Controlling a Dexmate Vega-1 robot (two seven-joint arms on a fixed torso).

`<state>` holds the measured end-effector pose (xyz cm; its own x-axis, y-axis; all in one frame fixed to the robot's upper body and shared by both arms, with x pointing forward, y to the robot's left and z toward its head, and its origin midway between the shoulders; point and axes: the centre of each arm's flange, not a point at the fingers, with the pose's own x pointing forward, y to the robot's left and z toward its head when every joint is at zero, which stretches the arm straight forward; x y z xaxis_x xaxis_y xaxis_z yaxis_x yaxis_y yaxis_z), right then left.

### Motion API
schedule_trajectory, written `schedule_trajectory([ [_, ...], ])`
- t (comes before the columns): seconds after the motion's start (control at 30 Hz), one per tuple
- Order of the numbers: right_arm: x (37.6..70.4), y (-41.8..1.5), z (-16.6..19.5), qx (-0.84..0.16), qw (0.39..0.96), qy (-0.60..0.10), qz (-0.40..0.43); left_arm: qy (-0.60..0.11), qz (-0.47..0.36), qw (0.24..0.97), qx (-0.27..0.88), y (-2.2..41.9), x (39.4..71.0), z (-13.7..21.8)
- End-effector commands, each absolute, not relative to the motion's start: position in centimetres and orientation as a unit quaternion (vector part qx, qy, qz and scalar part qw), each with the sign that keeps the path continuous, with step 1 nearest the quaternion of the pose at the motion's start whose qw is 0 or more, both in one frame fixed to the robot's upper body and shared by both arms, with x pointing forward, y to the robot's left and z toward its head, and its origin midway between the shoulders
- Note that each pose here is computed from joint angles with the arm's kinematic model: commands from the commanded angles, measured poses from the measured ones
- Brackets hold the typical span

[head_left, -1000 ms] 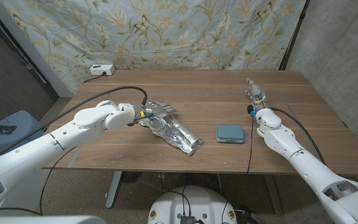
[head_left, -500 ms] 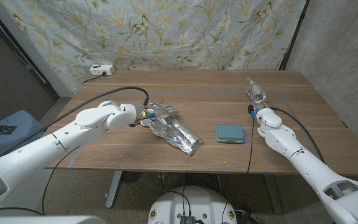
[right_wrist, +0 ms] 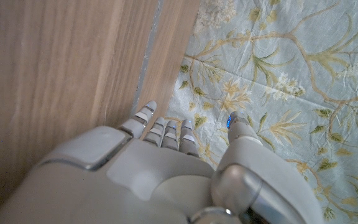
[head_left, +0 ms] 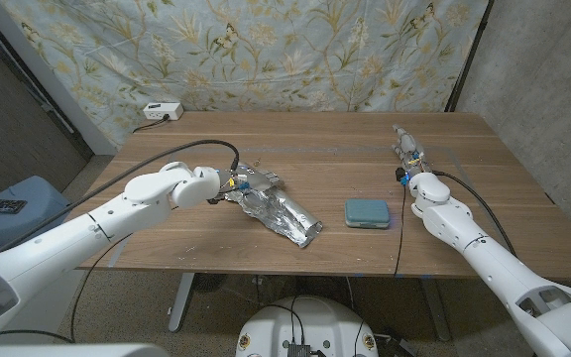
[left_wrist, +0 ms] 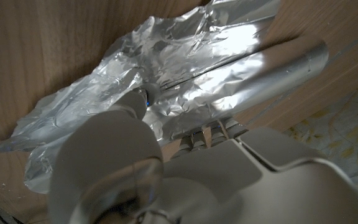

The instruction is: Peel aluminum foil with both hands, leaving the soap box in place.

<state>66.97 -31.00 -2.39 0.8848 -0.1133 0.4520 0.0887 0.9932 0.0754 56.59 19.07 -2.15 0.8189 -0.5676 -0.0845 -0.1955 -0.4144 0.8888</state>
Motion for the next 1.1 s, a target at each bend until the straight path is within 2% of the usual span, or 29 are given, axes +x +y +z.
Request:
schedule_trajectory([
  [0.03,66.9,-31.0,-2.6,0.021,0.972,-0.229,-0.05,-0.237,-0.2,0.491,0.814,17.9,56.8,-2.6],
  [0.5,67.2,-31.1,-2.8,0.019,0.973,-0.224,-0.046,-0.309,-0.152,0.517,0.784,17.9,56.5,-4.0],
  [1.1,68.1,-31.3,-3.5,0.022,0.977,-0.207,-0.039,-0.274,-0.131,0.533,0.79,18.4,57.6,-4.4],
])
